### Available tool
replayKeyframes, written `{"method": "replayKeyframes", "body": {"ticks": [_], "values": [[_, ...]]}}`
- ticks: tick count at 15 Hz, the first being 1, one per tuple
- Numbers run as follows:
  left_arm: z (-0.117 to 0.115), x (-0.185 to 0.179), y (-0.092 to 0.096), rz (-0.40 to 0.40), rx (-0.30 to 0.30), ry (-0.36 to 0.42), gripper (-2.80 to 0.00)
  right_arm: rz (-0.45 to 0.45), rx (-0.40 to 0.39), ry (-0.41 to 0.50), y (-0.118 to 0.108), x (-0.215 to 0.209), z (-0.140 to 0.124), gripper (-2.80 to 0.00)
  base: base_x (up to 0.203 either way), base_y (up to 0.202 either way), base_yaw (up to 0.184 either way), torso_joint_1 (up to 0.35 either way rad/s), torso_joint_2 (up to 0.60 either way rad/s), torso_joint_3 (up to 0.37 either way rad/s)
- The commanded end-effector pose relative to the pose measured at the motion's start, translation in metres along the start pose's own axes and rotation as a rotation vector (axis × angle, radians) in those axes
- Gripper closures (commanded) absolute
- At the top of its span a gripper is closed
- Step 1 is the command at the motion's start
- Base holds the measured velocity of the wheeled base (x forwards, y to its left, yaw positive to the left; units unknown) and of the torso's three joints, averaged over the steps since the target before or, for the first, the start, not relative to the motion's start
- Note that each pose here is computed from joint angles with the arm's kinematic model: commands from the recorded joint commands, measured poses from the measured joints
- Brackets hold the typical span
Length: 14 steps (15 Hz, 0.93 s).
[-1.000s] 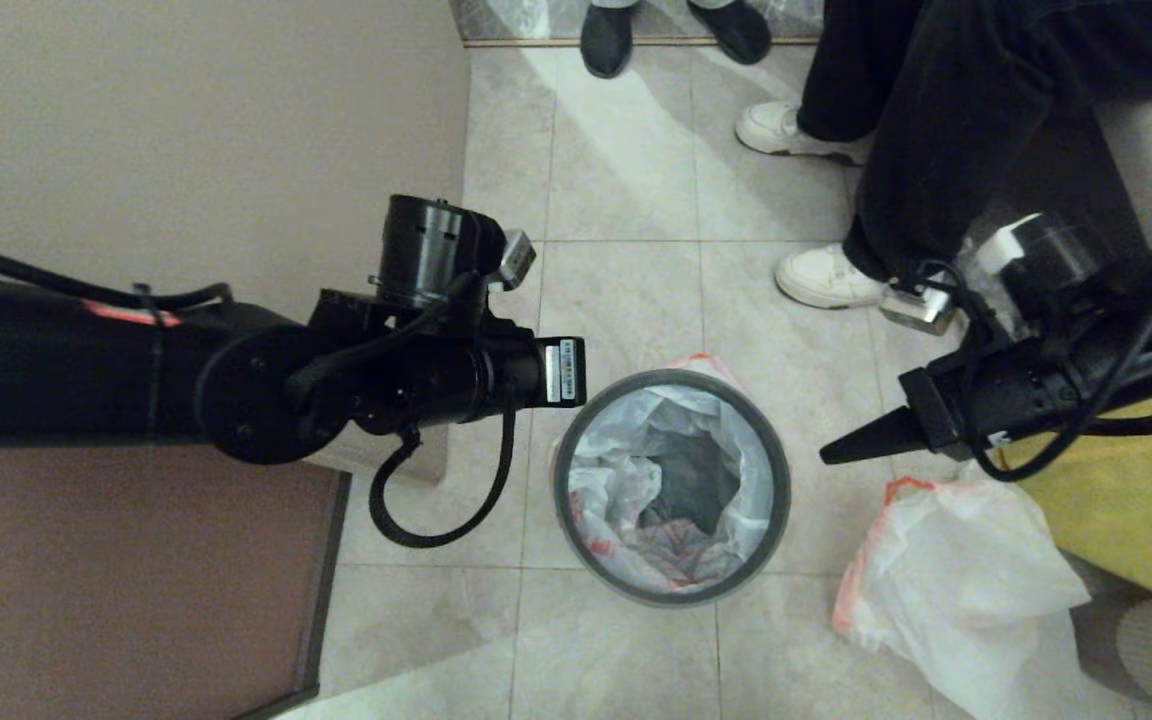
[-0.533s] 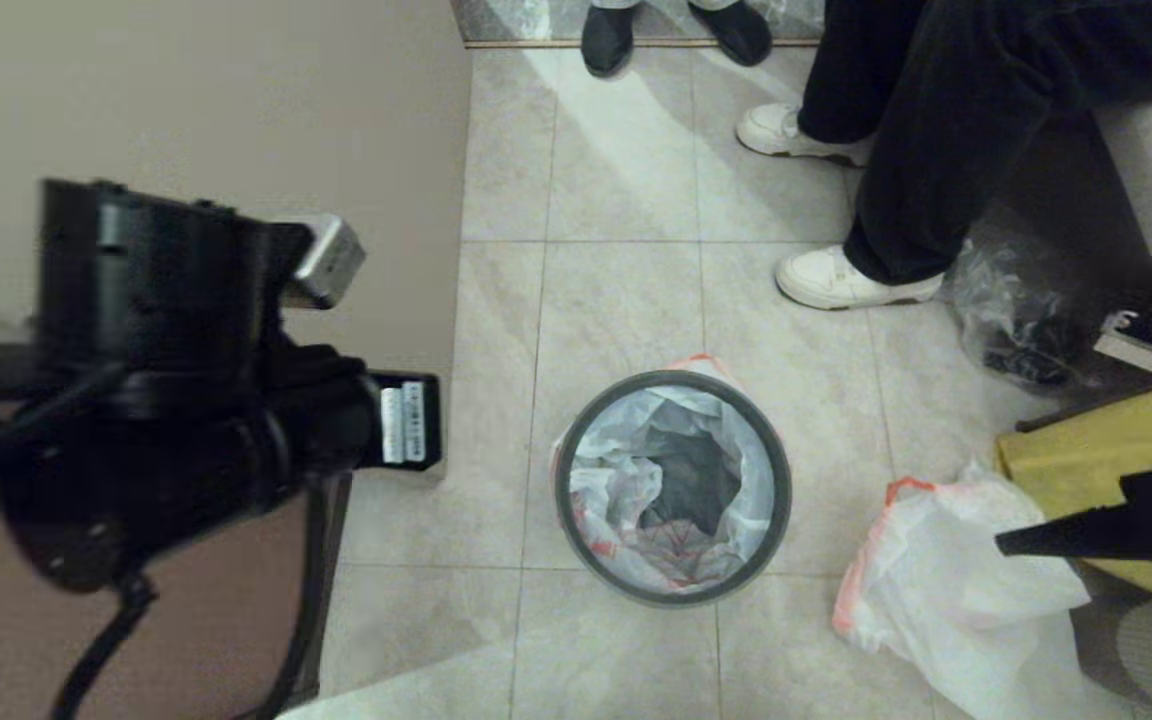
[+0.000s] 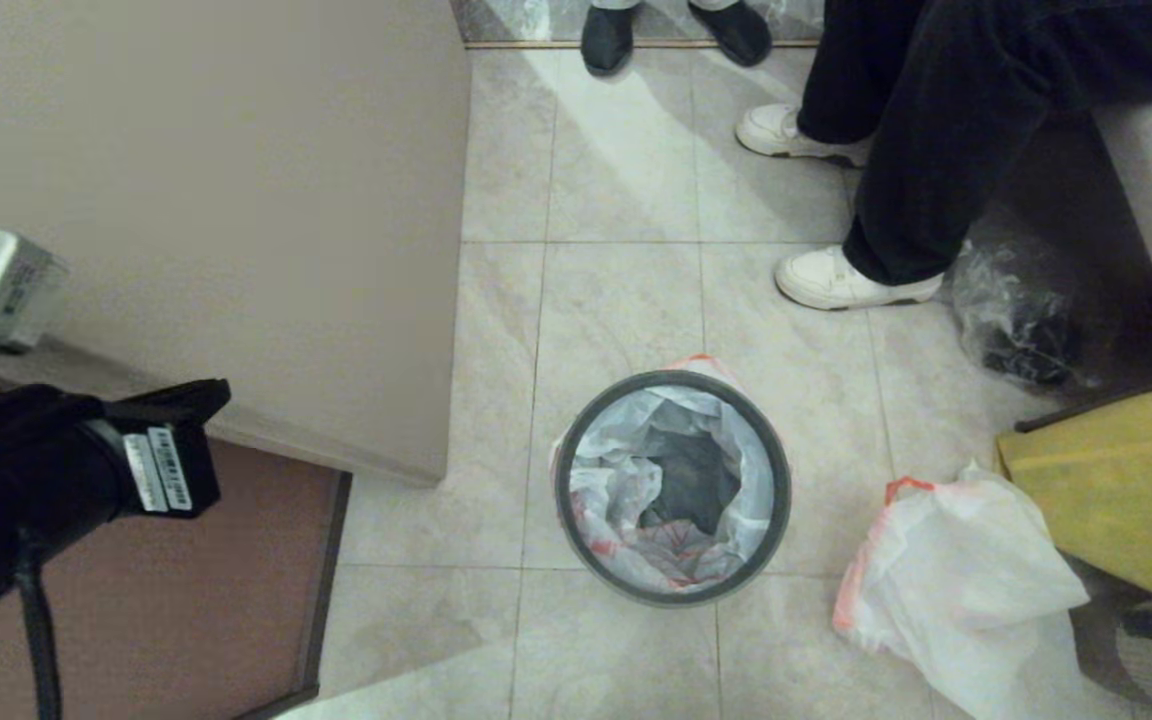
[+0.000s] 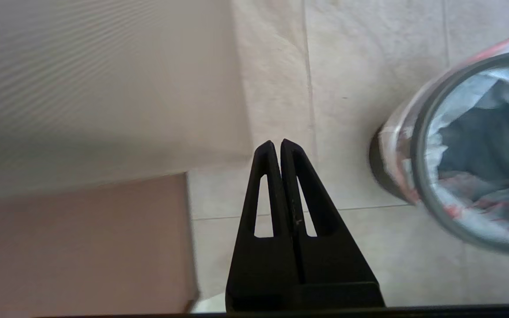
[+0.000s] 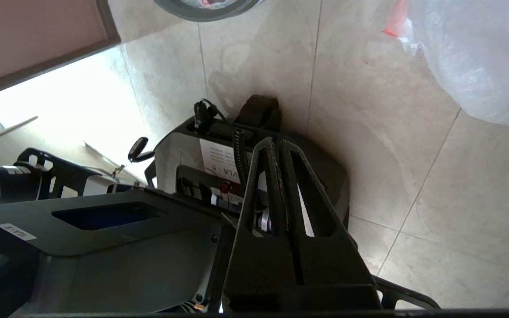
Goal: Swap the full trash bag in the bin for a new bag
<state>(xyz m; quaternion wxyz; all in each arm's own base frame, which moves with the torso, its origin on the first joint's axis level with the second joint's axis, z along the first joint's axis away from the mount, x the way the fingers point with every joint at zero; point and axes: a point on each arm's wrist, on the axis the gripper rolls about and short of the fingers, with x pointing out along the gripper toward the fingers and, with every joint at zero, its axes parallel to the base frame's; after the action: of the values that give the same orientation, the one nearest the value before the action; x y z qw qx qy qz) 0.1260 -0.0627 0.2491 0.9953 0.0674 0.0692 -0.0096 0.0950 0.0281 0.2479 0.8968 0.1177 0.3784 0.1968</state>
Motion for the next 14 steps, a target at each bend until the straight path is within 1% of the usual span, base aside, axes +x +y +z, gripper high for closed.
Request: {"method": "replayKeyframes", "body": {"ticks": [1,3,4,6,11,14], "values": [[-0.009,-0.022,0.014,0.021,-0.018,-0.039,0.00,-0.001,0.006,-0.007,-0.001,-0.004,-0.007,0.00,0.000,0.000,0.000,0.000,0.00,0.000],[-0.018,-0.030,0.019,0.016,-0.026,-0.044,0.00,0.000,0.006,-0.014,-0.001,-0.006,-0.009,0.00,0.000,0.000,0.000,0.000,0.00,0.000],[-0.021,-0.034,0.020,-0.019,-0.034,-0.053,0.00,0.000,0.006,-0.016,-0.001,-0.006,-0.009,0.00,0.000,0.000,0.000,0.000,0.00,0.000],[-0.029,-0.043,0.020,-0.115,-0.038,-0.066,0.00,-0.001,0.007,-0.015,-0.002,-0.007,-0.012,0.00,0.000,0.000,0.000,0.000,0.00,0.000],[-0.036,-0.054,0.021,-0.181,-0.041,-0.089,0.00,-0.002,0.013,-0.016,-0.003,-0.007,-0.013,0.00,0.000,0.000,0.000,0.000,0.00,0.000],[-0.046,-0.062,0.024,-0.222,-0.042,-0.101,0.00,-0.006,0.017,-0.011,-0.004,-0.006,-0.017,0.00,0.000,0.000,0.000,0.000,0.00,0.000]]}}
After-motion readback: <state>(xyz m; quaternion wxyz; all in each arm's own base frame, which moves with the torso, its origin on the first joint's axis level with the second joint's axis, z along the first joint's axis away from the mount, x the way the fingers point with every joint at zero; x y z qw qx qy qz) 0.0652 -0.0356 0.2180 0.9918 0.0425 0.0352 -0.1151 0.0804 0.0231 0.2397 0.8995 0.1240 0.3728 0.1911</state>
